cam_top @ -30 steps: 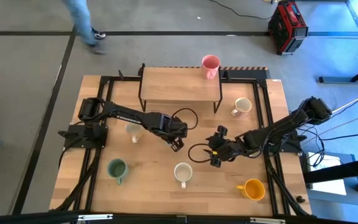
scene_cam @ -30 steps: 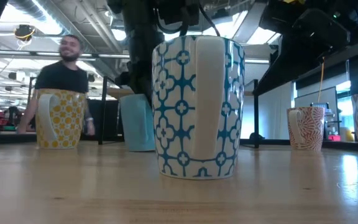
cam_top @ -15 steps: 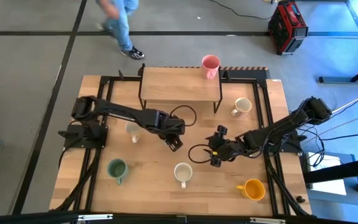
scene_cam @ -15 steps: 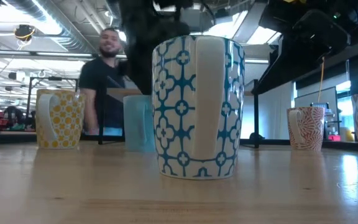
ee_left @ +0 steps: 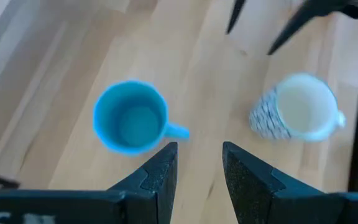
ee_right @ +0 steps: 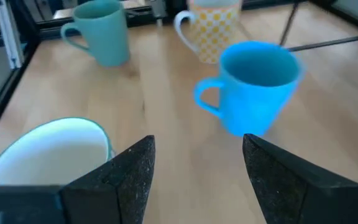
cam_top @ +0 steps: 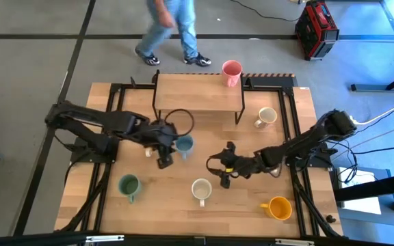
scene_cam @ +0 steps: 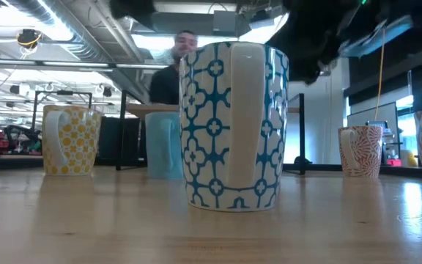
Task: Place coffee mugs
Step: Put the blue mug on the shelf
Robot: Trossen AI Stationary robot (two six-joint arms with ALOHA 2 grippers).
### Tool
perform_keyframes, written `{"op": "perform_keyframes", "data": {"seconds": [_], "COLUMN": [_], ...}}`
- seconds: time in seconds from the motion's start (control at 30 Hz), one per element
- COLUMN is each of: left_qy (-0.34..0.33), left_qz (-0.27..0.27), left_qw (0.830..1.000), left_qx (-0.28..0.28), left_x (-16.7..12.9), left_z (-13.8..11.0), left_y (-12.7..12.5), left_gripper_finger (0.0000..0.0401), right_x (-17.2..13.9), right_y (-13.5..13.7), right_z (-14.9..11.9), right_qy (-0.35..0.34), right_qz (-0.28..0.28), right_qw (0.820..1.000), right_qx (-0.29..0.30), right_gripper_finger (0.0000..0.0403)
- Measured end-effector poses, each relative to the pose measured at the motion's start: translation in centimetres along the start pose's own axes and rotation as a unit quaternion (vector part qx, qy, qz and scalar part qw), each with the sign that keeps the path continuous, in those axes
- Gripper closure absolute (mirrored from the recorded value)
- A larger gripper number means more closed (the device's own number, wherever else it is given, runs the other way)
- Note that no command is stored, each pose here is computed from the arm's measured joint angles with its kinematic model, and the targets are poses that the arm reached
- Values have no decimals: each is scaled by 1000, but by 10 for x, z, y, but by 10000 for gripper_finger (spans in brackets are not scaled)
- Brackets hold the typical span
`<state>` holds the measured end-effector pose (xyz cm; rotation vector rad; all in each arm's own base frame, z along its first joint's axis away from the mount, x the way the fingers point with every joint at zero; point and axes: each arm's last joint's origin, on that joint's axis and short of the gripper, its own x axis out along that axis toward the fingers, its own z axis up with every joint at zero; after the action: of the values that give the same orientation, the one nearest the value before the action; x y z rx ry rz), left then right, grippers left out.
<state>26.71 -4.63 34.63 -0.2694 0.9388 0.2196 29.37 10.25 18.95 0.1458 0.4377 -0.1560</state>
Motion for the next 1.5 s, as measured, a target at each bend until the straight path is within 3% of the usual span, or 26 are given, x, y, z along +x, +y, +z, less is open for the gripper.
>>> {"op": "perform_keyframes", "data": {"seconds": [0.23,0.47,0.6,0.8,1.23,1.5], "left_qy": [-25,-34,-40,-55,-64,-64], "left_qz": [9,-6,-6,-9,-9,-9], "left_qw": [999,999,999,998,998,998], "left_qx": [32,11,-3,-12,0,0], "left_x": [-40,-49,-49,-52,-55,-55], "left_z": [-38,-74,-88,-93,-94,-94], "left_y": [5,22,30,33,35,35], "left_gripper_finger": [278,278,278,278,278,278], "right_x": [38,69,86,108,133,144], "right_y": [-10,-2,5,4,11,6], "right_z": [-4,-1,1,8,17,8], "right_qy": [3,28,25,21,64,51], "right_qz": [-23,17,9,-47,-67,-93], "right_qw": [999,998,998,997,983,987], "right_qx": [38,47,58,64,160,124], "right_gripper_finger": [171,171,171,171,171,171]}}
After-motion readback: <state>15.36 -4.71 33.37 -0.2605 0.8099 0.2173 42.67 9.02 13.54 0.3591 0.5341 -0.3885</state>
